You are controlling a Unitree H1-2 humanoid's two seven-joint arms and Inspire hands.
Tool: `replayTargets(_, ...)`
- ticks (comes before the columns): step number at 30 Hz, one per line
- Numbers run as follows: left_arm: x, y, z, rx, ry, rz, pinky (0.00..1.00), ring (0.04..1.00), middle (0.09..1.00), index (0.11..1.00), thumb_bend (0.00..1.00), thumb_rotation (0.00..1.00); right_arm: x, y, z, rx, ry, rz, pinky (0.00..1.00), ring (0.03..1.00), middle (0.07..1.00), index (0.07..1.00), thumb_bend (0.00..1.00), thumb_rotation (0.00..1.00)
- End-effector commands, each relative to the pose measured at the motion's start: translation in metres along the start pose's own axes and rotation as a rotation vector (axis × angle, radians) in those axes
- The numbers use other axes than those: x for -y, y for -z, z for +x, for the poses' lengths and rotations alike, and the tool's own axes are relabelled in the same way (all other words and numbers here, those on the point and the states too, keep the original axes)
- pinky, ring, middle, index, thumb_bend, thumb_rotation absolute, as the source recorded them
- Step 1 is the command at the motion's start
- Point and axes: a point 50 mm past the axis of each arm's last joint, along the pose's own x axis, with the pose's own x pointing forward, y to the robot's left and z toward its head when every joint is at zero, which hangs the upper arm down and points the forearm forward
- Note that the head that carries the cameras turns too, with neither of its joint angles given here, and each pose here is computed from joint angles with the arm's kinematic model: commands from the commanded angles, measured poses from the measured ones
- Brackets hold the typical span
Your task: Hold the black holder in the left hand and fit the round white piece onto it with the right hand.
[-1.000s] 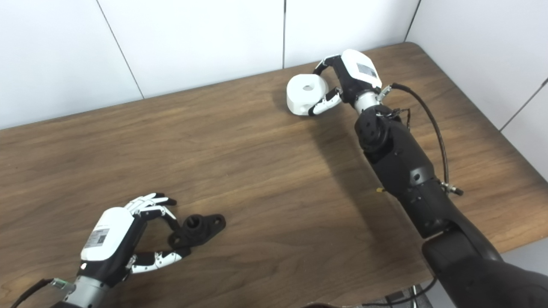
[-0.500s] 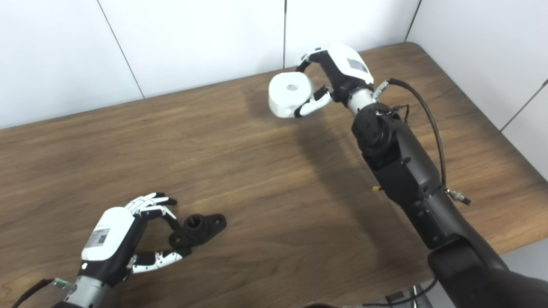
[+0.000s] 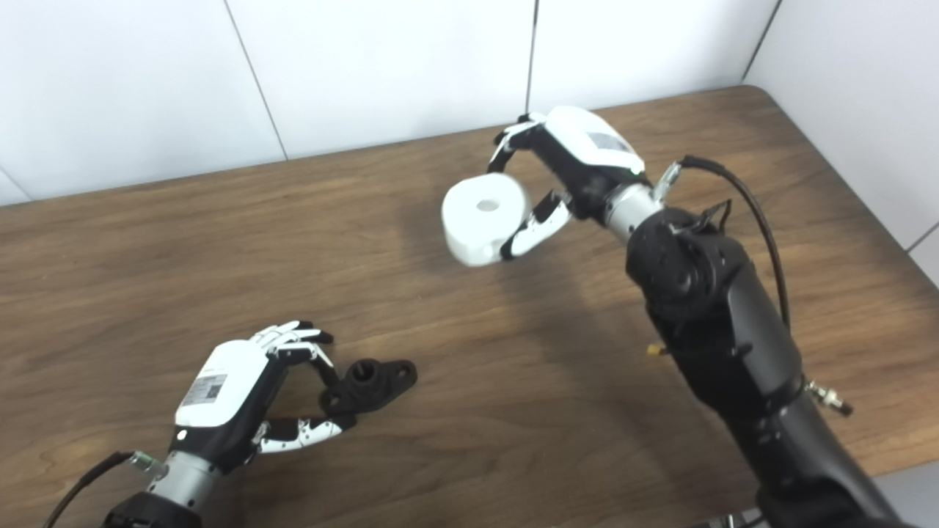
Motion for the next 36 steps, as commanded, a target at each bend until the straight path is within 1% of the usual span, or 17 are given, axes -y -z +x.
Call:
replayTargets(1,0.015,0.001,-0.005,-0.038,0.108,0.004,0.87,0.879,0.795,0.490,0.51,0.06,0.013,-0.013,-0.007,0.043,0.048,-0.024,0.81,0.943,0.839,0.483,0.52,0.13)
replayTargets(2,0.015,0.001,-0.005,-0.039,0.108,0.002,0.87,0.881,0.796,0.490,0.51,0.06,0.011,-0.016,-0.009,0.053,0.040,-0.022,0.81,0.941,0.840,0.483,0.52,0.13)
replayTargets(3,0.016,0.000,-0.004,-0.038,0.107,0.000,0.87,0.881,0.796,0.490,0.51,0.06,0.009,-0.020,-0.012,0.066,0.034,-0.024,0.83,0.942,0.841,0.483,0.52,0.13)
replayTargets(6,0.017,-0.001,-0.003,-0.034,0.101,0.000,0.87,0.878,0.795,0.490,0.51,0.06,0.000,-0.030,-0.020,0.108,0.013,-0.014,0.94,0.945,0.838,0.483,0.52,0.13)
replayTargets(8,0.017,-0.002,-0.002,-0.035,0.102,0.000,0.87,0.878,0.796,0.490,0.51,0.06,-0.004,-0.033,-0.023,0.123,0.002,-0.007,0.97,0.949,0.840,0.483,0.52,0.14)
replayTargets(12,0.018,-0.004,0.000,-0.038,0.106,-0.003,0.87,0.878,0.798,0.490,0.51,0.06,-0.015,-0.038,-0.028,0.159,-0.019,0.003,1.00,0.946,0.837,0.482,0.52,0.13)
replayTargets(16,0.018,-0.006,0.002,-0.039,0.107,-0.006,0.87,0.880,0.799,0.490,0.51,0.06,-0.023,-0.045,-0.030,0.189,-0.043,0.013,0.97,0.953,0.838,0.483,0.52,0.14)
replayTargets(21,0.020,-0.009,0.004,-0.036,0.105,-0.005,0.87,0.878,0.797,0.490,0.51,0.06,-0.028,-0.052,-0.032,0.235,-0.053,0.022,0.95,0.955,0.840,0.483,0.52,0.14)
replayTargets(28,0.020,-0.013,0.008,-0.047,0.115,0.004,0.88,0.883,0.801,0.490,0.51,0.06,-0.028,-0.061,-0.031,0.277,-0.043,0.029,0.95,0.956,0.835,0.482,0.52,0.14)
replayTargets(30,0.021,-0.015,0.009,-0.048,0.115,0.005,0.88,0.881,0.800,0.490,0.51,0.06,-0.028,-0.062,-0.031,0.285,-0.039,0.032,0.93,0.955,0.835,0.482,0.52,0.14)
replayTargets(36,0.021,-0.019,0.010,-0.055,0.121,-0.003,0.88,0.885,0.802,0.490,0.51,0.06,-0.026,-0.068,-0.029,0.308,-0.019,0.032,0.91,0.950,0.830,0.483,0.52,0.14)
